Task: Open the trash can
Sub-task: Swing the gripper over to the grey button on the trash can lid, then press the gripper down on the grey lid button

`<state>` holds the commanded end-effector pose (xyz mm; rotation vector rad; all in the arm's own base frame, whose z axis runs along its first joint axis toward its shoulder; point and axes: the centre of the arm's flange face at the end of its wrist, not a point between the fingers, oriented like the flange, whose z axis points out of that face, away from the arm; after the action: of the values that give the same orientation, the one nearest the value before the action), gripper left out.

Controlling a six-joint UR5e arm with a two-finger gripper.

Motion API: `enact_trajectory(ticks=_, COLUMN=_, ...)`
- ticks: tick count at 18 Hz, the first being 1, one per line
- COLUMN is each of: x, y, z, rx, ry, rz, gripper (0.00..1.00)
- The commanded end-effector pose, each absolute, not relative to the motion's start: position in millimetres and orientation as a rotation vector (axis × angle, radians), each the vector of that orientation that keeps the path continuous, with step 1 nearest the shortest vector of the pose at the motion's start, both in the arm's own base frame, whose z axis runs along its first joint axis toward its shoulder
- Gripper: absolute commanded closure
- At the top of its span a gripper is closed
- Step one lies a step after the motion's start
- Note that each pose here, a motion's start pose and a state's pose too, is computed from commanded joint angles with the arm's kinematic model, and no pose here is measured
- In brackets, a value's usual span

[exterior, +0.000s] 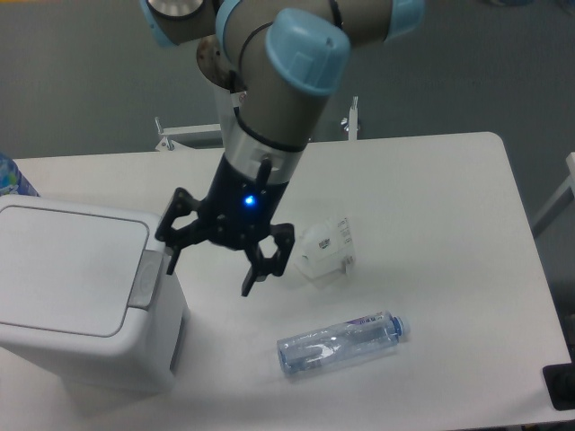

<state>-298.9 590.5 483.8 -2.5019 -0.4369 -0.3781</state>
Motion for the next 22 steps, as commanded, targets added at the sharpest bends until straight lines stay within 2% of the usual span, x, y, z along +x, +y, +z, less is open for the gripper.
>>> enact_trajectory(ticks=22, x=-296.3, y=594.5, z=464.4, rx=-2.526, ry=-0.445, rz=-0.402, gripper=0.00)
